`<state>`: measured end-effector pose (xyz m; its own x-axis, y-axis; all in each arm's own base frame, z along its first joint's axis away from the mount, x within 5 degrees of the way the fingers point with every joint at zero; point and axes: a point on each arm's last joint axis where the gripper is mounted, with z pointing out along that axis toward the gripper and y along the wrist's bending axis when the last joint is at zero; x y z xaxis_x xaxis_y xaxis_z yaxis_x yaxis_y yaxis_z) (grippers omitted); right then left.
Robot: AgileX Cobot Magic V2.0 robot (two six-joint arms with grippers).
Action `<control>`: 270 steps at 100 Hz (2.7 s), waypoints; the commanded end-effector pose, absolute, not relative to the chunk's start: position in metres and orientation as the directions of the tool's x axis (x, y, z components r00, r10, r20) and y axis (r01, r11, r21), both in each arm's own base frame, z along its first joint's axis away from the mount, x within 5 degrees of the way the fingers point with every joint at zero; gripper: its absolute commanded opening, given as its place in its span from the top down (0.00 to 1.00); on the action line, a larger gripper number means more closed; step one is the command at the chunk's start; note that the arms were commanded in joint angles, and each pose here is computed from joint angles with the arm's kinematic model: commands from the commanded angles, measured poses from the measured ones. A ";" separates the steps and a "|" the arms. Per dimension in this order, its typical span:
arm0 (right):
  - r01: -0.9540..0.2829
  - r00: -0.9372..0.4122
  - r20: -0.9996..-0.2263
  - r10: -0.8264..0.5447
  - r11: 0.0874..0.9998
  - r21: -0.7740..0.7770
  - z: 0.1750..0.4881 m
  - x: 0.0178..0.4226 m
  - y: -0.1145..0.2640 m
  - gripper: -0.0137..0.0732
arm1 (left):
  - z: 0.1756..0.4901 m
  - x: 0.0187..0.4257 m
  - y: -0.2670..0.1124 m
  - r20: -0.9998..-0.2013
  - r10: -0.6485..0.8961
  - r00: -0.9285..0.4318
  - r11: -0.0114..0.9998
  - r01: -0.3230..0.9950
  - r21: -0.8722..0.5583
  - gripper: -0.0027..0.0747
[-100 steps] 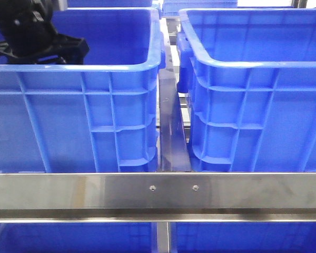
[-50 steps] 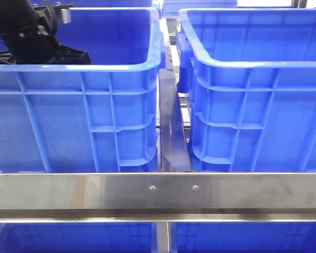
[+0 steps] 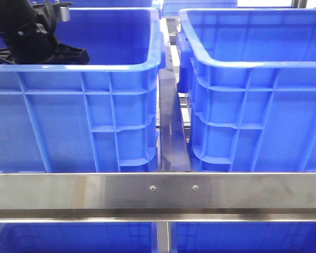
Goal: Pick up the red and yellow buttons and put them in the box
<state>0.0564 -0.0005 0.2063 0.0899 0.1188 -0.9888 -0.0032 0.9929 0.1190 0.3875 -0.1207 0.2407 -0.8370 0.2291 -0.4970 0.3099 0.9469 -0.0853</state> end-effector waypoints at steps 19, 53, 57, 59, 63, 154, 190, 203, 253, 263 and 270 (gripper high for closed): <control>-0.010 0.213 -0.971 0.111 0.994 0.111 0.221 0.052 -0.001 0.92 | 0.332 0.355 -0.121 -0.695 0.200 -0.691 0.934 0.350 -0.079 0.99; -0.010 0.213 -0.971 0.111 0.994 0.111 0.221 0.052 -0.001 0.92 | 0.407 0.273 -0.156 -0.808 0.290 -0.512 0.835 0.548 -0.047 0.99; -0.010 0.213 -0.971 0.111 0.994 0.111 0.221 0.052 -0.001 0.92 | 0.413 0.262 -0.163 -0.819 0.301 -0.489 0.815 0.578 -0.046 0.99; -0.010 0.213 -0.971 0.111 0.994 0.111 0.221 0.052 -0.001 0.92 | 0.415 0.259 -0.165 -0.823 0.304 -0.480 0.808 0.588 -0.045 0.99; -0.010 0.213 -0.971 0.111 0.994 0.111 0.221 0.052 -0.001 0.92 | 0.421 0.248 -0.172 -0.833 0.314 -0.456 0.784 0.619 -0.043 0.99; -0.026 0.336 -0.934 0.120 0.993 0.118 0.263 0.040 -0.001 0.92 | 0.432 0.160 -0.241 -0.855 0.447 -0.265 0.488 0.873 -0.015 0.99; -0.045 0.042 -0.991 0.126 0.991 0.124 0.359 0.043 0.004 0.92 | 0.432 0.160 -0.241 -0.855 0.447 -0.265 0.488 0.873 -0.015 0.99; -0.069 -0.135 -0.978 0.161 0.983 0.172 0.389 0.058 0.008 0.92 | 0.432 0.160 -0.241 -0.855 0.447 -0.265 0.488 0.873 -0.015 0.99; -0.119 -0.455 -0.794 0.403 0.857 0.502 0.394 0.130 0.029 0.83 | 0.432 0.160 -0.241 -0.855 0.447 -0.265 0.488 0.873 -0.015 0.99; -0.115 -0.490 -0.755 0.437 0.825 0.553 0.392 0.137 0.032 0.67 | 0.432 0.160 -0.241 -0.855 0.447 -0.265 0.488 0.873 -0.015 0.99; -0.112 -0.504 -0.736 0.451 0.811 0.574 0.390 0.141 0.034 0.53 | 0.432 0.160 -0.241 -0.855 0.447 -0.265 0.488 0.873 -0.015 0.99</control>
